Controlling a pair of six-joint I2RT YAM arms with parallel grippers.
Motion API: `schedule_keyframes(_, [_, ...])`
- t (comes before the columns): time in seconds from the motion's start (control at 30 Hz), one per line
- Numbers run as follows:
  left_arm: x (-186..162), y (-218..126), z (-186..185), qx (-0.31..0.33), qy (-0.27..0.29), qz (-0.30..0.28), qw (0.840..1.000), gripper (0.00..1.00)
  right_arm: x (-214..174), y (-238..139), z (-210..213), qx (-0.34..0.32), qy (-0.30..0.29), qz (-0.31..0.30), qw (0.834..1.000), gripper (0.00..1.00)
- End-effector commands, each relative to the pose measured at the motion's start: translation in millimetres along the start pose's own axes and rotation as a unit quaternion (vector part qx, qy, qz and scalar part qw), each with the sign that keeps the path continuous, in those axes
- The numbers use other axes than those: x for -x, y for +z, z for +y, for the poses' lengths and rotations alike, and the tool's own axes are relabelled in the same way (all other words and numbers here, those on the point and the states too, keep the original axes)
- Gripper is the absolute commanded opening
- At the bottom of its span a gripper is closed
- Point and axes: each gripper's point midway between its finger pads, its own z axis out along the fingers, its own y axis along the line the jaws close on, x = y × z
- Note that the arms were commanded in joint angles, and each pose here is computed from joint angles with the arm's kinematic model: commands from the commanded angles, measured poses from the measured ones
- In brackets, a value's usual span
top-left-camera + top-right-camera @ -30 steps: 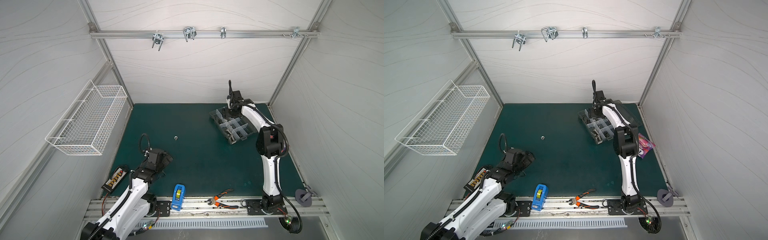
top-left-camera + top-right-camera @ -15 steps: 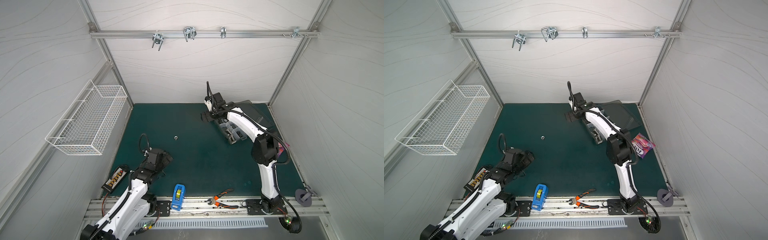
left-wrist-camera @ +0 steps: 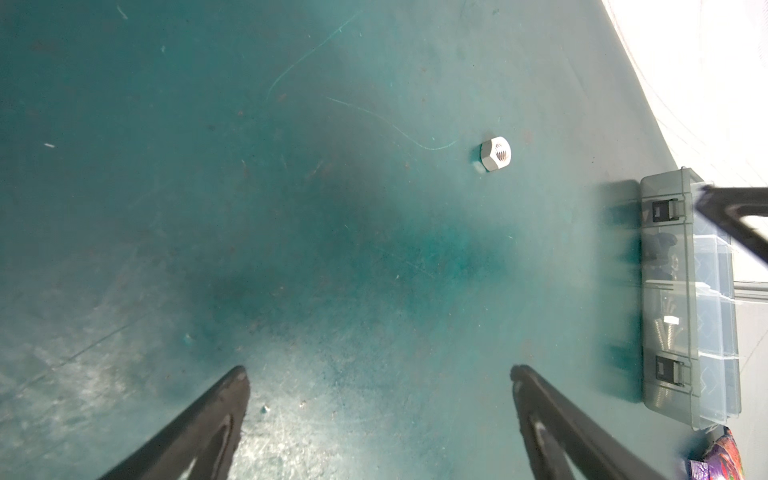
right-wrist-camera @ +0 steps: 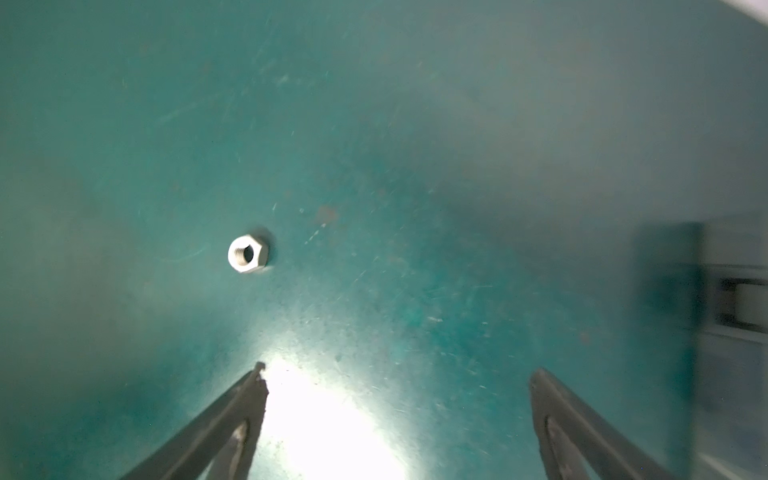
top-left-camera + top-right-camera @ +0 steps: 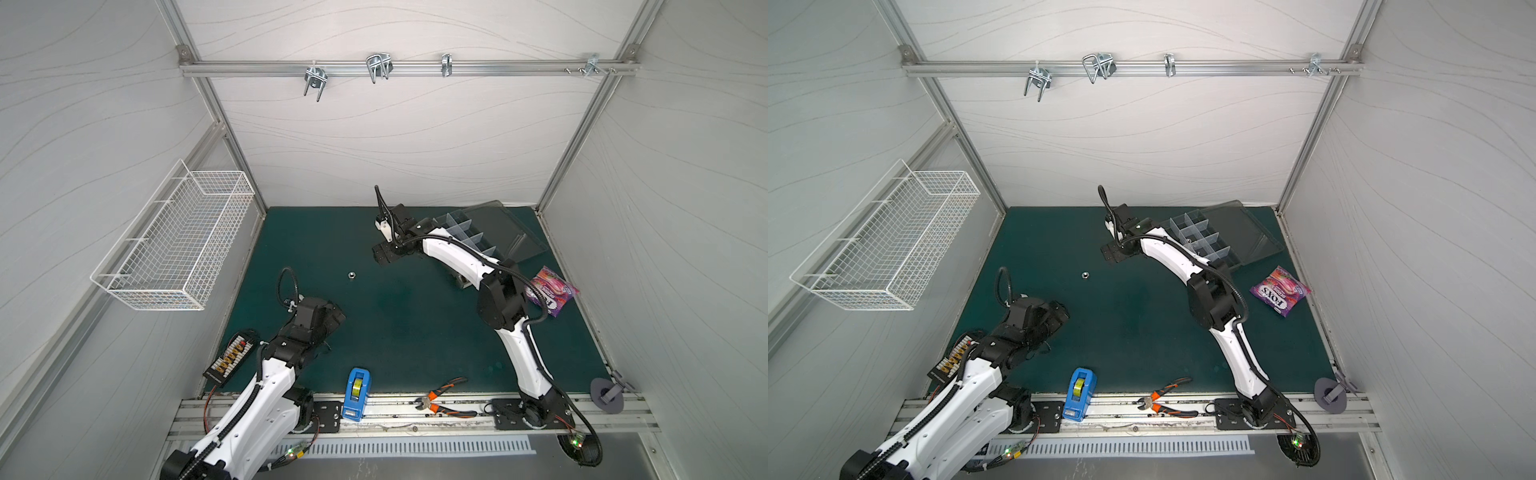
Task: Sort the screws and nuts into containers
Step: 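Move the open right gripper back over the last silver nut, then lower the right gripper and close it on the last silver nut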
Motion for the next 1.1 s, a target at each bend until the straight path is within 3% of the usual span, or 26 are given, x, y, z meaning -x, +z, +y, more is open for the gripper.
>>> schedule_keyframes(0.0, [4.8, -0.7, -1.3, -0.004, -0.010, -0.011, 1.000, 0.99, 6.8, 10.3, 16.2, 0.024, -0.011, -0.012, 1.000, 0.99])
schedule_keyframes(0.47, [3.8, 0.5, 0.2, -0.002, -0.012, -0.011, 1.000, 0.99, -2.6, 45.1, 56.2, 0.073, -0.040, 0.003, 0.997, 0.88])
schedule_keyframes(1.07, [5.5, -1.7, -0.8, -0.002, -0.007, -0.013, 1.000, 0.99, -9.3, 81.6, 91.3, 0.066, -0.121, -0.004, 0.990, 0.78])
